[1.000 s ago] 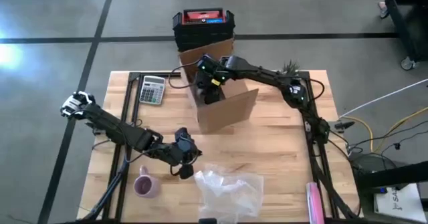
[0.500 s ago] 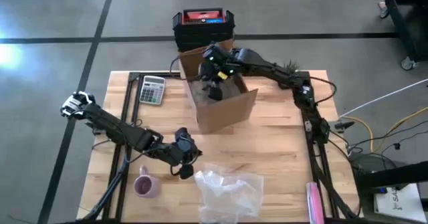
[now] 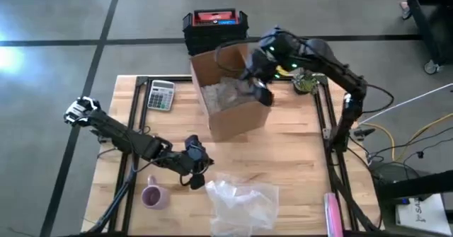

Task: Wrap mug
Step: Wrap the purple mug with the bubble wrap

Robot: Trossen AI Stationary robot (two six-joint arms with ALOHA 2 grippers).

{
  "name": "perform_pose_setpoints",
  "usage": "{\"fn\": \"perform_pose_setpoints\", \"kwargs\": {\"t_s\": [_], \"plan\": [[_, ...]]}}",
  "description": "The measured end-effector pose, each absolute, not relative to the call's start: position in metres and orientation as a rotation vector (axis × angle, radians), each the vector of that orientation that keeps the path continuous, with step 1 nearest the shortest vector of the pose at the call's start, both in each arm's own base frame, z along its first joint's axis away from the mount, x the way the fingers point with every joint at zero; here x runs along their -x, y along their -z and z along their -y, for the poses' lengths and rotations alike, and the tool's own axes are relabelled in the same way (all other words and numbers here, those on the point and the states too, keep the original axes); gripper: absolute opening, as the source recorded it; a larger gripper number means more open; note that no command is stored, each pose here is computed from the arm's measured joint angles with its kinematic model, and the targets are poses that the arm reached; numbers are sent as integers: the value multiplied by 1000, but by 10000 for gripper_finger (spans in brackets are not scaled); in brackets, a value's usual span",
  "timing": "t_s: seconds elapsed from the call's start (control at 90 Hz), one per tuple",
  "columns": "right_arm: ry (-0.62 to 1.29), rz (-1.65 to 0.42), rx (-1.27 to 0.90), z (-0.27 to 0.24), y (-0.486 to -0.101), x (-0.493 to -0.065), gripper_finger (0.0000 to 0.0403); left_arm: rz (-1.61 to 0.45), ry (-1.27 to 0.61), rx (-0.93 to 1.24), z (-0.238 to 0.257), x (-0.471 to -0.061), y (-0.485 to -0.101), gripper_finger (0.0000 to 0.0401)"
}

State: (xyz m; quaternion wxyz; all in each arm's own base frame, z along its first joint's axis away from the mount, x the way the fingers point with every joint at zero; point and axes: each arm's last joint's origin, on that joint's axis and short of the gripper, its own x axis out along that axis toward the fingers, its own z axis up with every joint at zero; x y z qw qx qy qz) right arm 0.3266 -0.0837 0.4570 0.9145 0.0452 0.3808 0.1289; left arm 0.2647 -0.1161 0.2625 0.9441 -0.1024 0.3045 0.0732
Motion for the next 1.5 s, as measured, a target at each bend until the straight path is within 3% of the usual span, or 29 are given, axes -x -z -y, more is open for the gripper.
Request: {"fn": "perform_pose_setpoints", "kwargs": {"t_s": [0.122, 0.467, 0.667, 0.956, 1.1, 1.267, 1.5], "plan": [[-491, -908, -102, 51, -446, -320, 219, -621, -149, 209, 116, -265, -263, 21], [-679, -1038, -35, -19, -400, -341, 192, -608, -152, 246, 116, -266, -264, 21], [-571, -1153, 57, -53, -360, -342, 170, -641, -97, 305, 118, -265, -263, 36], [-431, -1127, 74, -84, -325, -315, 140, -652, -96, 307, 118, -264, -262, 148], [-329, -1098, 103, -93, -308, -295, 126, -655, -95, 305, 120, -267, -259, 186], [-306, -1016, 62, -99, -285, -280, 113, -688, -34, 283, 129, -281, -241, 195], [-287, -1048, 41, -96, -245, -270, 99, -710, 16, 274, 138, -297, -219, 171]]}}
